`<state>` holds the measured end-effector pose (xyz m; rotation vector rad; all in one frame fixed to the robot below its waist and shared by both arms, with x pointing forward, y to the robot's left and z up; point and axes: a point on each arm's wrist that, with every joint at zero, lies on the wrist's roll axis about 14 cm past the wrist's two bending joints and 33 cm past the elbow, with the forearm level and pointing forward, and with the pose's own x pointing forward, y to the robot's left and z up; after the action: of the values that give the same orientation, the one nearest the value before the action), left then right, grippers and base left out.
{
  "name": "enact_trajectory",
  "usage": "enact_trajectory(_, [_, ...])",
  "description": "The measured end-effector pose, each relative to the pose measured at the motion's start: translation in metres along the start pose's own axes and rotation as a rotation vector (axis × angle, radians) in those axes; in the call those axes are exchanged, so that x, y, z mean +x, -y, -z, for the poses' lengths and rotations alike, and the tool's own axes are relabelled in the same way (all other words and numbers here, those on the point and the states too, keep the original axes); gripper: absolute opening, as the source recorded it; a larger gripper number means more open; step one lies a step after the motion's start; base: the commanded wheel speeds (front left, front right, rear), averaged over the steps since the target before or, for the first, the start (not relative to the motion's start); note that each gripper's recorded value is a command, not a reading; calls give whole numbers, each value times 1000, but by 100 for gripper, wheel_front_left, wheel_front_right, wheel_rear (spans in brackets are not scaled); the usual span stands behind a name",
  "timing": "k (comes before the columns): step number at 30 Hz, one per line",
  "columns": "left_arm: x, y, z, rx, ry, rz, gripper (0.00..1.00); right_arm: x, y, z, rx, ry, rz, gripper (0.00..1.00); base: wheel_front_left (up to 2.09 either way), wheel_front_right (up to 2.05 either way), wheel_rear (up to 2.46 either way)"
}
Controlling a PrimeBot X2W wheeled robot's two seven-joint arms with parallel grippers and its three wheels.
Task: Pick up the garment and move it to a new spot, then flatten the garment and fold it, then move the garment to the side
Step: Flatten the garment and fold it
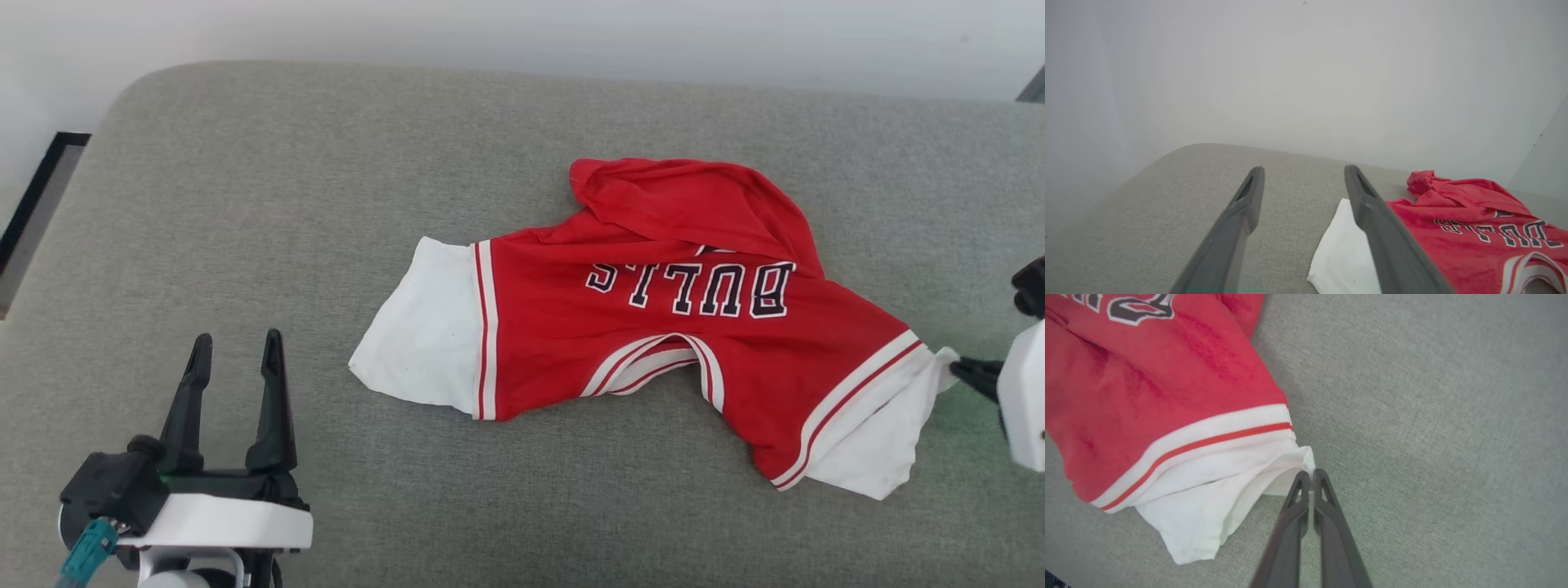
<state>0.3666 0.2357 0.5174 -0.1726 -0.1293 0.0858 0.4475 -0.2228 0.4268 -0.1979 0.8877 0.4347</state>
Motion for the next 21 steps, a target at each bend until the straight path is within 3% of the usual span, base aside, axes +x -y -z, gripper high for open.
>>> enact_trajectory(6, [11, 7, 7, -1, -14, 25, 100, 21, 2, 21, 82, -41, 28, 0, 0, 0, 0])
enact_trajectory(9, [14, 10, 9, 0, -21, 40, 100, 29, 2, 20, 99, -36, 40, 100, 0, 0, 0])
enact_trajectory(21, [19, 21, 17, 4, -74, 140, 100, 7, 7, -28, 70, 182, 76, 100, 0, 0, 0])
